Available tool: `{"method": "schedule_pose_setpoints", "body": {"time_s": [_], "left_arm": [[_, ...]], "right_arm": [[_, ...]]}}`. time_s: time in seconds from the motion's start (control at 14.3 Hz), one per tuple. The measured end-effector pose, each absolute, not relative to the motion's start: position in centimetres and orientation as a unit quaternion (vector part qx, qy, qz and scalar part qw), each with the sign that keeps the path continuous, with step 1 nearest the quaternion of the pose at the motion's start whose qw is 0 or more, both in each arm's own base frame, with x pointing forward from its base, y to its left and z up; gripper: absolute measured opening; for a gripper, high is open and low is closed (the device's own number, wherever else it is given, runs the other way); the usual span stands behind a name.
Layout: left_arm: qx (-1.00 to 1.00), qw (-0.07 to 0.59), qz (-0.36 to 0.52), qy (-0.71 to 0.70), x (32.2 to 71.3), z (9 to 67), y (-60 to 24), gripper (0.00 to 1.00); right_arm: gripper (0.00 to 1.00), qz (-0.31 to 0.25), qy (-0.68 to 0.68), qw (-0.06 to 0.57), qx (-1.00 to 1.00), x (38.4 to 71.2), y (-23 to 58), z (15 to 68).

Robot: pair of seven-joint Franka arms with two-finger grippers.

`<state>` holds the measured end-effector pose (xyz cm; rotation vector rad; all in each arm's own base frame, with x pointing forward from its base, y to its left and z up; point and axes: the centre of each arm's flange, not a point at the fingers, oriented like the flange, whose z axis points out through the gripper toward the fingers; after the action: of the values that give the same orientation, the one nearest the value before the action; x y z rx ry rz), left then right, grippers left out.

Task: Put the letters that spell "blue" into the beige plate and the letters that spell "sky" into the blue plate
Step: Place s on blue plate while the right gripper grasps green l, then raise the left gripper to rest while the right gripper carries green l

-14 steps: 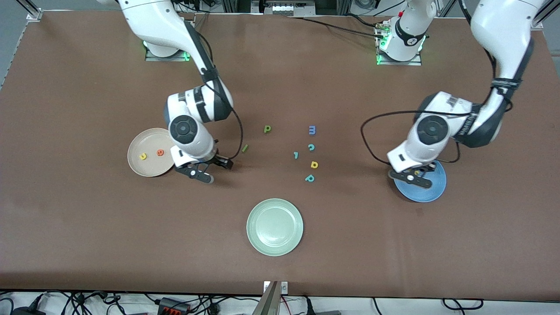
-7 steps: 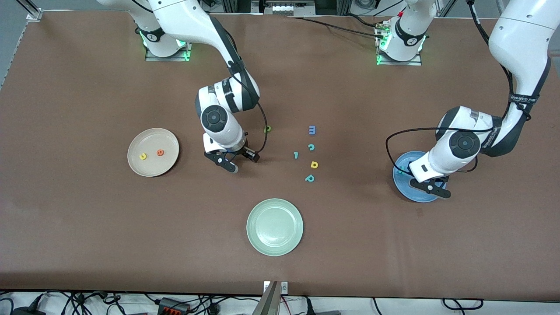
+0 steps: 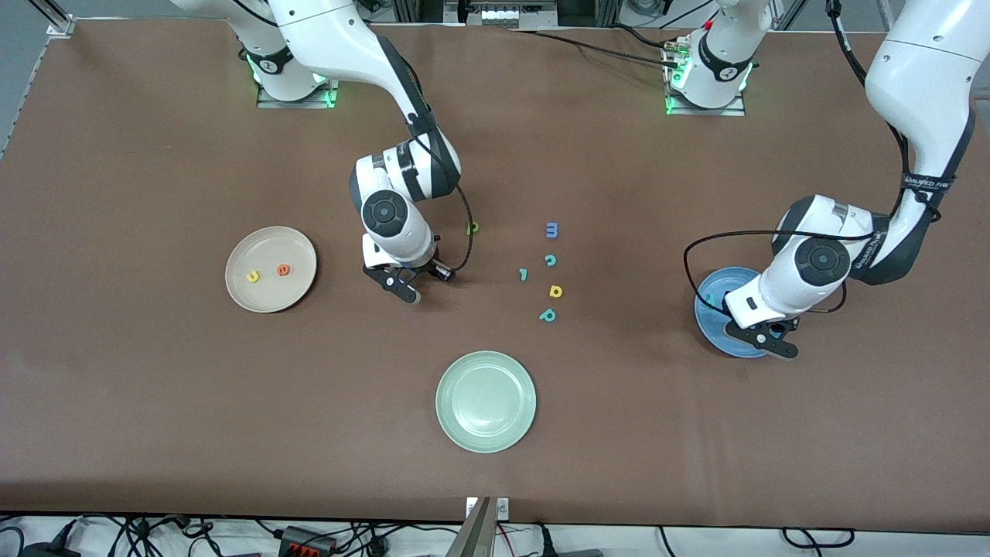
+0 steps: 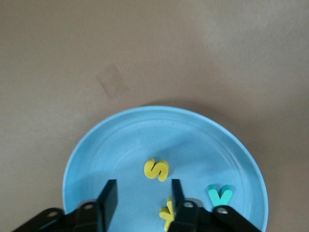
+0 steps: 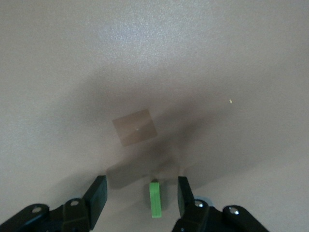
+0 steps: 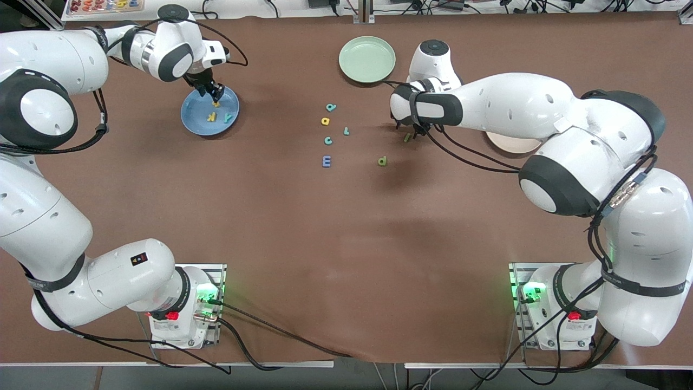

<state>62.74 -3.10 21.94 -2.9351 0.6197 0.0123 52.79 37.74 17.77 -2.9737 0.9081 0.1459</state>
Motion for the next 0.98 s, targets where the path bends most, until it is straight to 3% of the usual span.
{"method": "schedule_pose_setpoints", "body": {"time_s": [0.28, 0.35, 0.56, 0.77, 0.84, 0.98], "left_arm": [[-0.975, 0.089, 0.006, 0.205, 63.8, 26.5, -4.7, 0.96], [-0.975, 0.096, 0.023, 0.197, 64.0, 28.7, -5.4, 1.0], [-0.983, 0.082, 0.083, 0.143, 64.7, 37.2, -5.9, 1.0], [-0.988, 0.056, 0.108, 0.099, 65.1, 44.1, -4.3, 1.0], [-0.989, 0.053, 0.107, 0.091, 65.3, 45.7, -3.8, 1.0], [-0.991, 0.046, 0.093, 0.085, 65.6, 49.2, -3.6, 1.0]], "right_arm": [[0.6, 0.059, 0.287, 0.006, -0.956, 52.2, 38.1, 17.5], [0.6, 0.063, 0.286, 0.003, -0.956, 52.0, 38.1, 17.5], [0.58, 0.068, 0.285, 0.0, -0.956, 51.8, 38.2, 17.4], [0.34, 0.068, 0.286, 0.001, -0.956, 51.9, 38.2, 17.6], [0.34, 0.068, 0.285, 0.001, -0.956, 51.9, 38.2, 17.7], [0.19, 0.066, 0.28, 0.002, -0.958, 52.1, 38.0, 17.8]]}}
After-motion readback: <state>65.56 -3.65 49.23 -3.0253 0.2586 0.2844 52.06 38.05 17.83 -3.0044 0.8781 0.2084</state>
